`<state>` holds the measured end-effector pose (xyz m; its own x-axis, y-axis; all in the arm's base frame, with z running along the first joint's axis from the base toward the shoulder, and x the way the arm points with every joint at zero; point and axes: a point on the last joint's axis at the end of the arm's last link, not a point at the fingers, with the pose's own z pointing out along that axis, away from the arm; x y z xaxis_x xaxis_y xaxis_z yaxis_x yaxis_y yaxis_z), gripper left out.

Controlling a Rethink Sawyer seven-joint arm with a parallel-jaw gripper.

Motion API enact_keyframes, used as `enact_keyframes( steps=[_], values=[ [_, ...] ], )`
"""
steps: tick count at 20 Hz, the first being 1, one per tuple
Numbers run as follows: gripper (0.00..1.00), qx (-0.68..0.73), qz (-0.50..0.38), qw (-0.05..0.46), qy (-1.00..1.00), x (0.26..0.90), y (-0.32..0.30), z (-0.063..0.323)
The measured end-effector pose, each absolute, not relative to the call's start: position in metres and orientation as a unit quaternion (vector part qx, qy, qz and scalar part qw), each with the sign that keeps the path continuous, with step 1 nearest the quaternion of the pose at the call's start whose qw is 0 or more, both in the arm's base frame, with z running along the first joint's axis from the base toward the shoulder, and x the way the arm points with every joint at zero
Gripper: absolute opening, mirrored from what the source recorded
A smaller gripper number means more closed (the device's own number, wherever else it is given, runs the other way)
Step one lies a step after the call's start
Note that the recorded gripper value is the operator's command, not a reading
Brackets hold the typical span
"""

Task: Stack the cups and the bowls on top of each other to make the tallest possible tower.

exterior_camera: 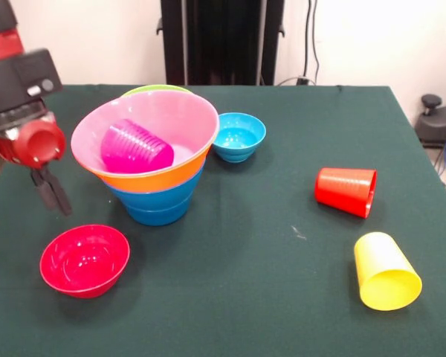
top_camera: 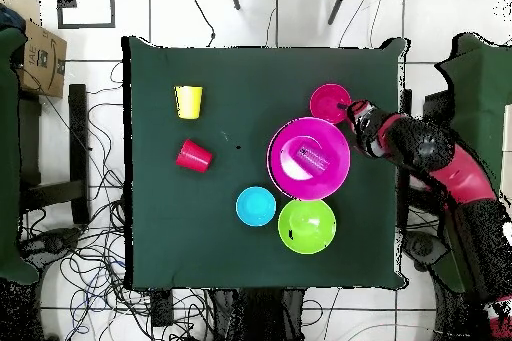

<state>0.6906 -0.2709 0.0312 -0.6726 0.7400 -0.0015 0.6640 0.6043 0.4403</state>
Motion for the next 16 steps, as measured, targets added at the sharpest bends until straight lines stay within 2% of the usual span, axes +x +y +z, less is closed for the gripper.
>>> enact_keyframes(
  steps=[3,8,16],
  values=[
    [1.0,0.395,0.207,0.1,0.889,0.69,-0.281,0.045],
    [1.0,0.396,0.206,0.099,0.89,0.684,-0.284,0.046],
    [1.0,0.363,0.176,0.095,0.91,0.673,-0.272,0.027]
  ],
)
